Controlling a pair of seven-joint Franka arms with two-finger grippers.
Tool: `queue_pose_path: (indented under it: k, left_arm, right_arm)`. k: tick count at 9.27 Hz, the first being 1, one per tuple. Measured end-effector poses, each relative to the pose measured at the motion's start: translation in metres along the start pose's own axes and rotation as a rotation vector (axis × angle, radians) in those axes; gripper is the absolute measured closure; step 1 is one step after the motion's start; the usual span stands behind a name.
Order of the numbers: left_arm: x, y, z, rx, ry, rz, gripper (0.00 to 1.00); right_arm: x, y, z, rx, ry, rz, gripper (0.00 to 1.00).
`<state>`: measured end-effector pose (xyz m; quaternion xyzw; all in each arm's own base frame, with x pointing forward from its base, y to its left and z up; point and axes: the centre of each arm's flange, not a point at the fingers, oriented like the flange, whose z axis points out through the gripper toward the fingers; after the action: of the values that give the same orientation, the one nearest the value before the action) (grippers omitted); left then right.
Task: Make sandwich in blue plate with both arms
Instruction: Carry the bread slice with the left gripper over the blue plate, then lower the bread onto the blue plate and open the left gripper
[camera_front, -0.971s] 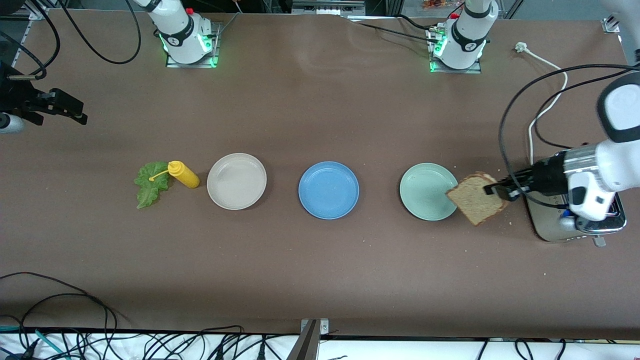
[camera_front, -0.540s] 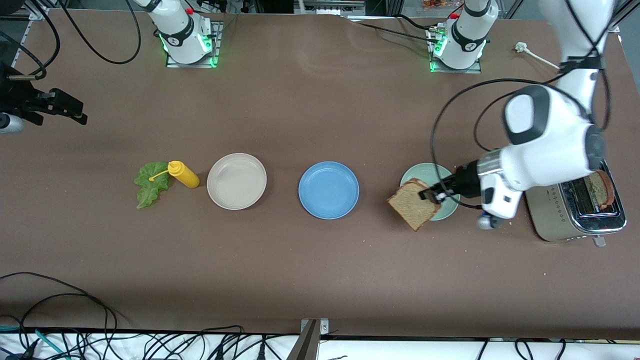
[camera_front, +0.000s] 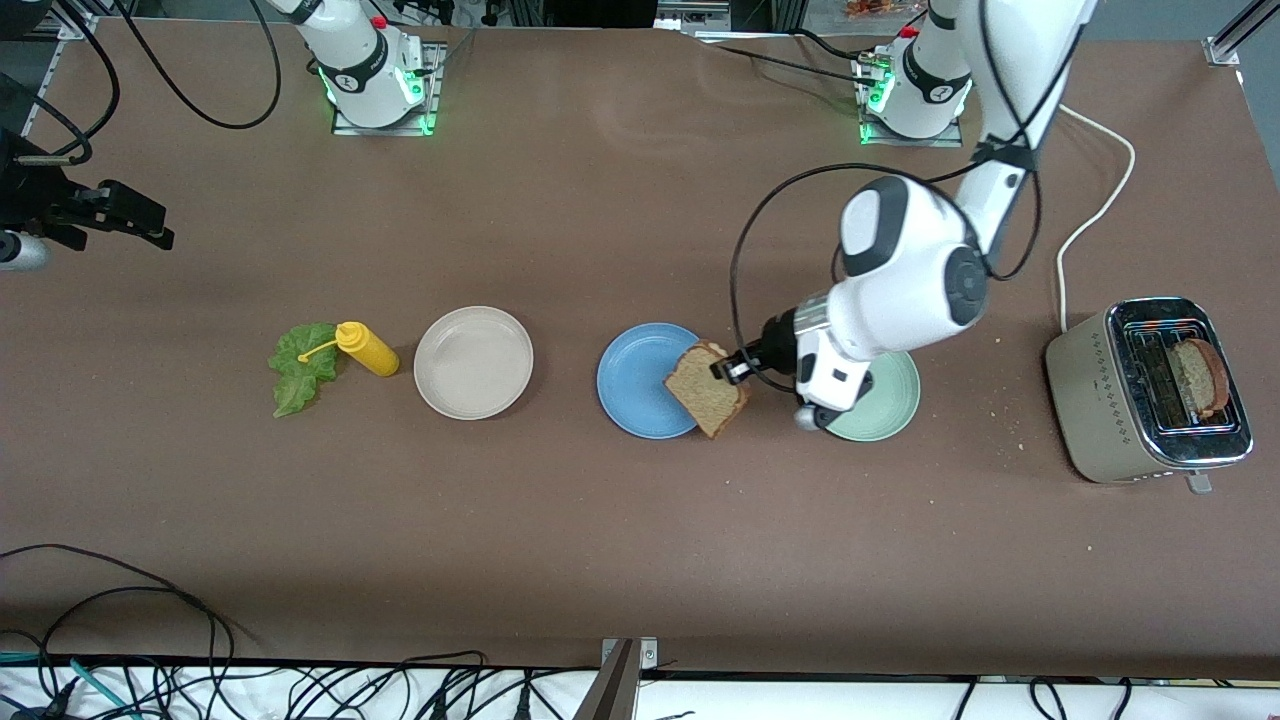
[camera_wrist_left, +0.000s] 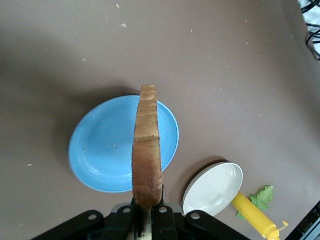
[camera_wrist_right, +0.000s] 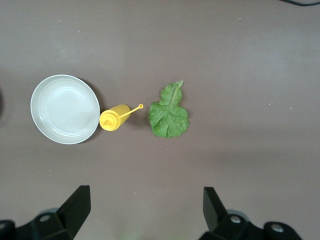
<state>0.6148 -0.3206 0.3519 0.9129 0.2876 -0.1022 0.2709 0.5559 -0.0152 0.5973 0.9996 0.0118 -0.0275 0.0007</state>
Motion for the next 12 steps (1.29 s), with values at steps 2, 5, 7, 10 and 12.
queue_pose_path:
  k: [2, 5, 7, 10, 12]
  left_arm:
    - [-0.010, 0.004, 0.042, -0.015, 0.039, -0.007, 0.91]
    - [-0.030, 0.007, 0.080, -0.007, 0.032, -0.004, 0.91]
    - [-0.033, 0.007, 0.096, -0.021, 0.051, -0.014, 0.91]
    - [-0.033, 0.005, 0.106, -0.016, 0.050, -0.017, 0.91]
    - [-0.037, 0.006, 0.109, -0.013, 0.046, -0.016, 0.91]
  right_arm:
    - [0.003, -0.001, 0.008, 0.000, -0.019, -0.002, 0.00]
    - [0.007, -0.001, 0.016, 0.000, -0.034, -0.003, 0.00]
    - [0.007, -0.001, 0.016, 0.000, -0.034, -0.003, 0.00]
    - [0.015, 0.002, 0.032, 0.000, -0.063, 0.002, 0.00]
    - [0.022, 0.001, 0.045, 0.000, -0.082, 0.001, 0.00]
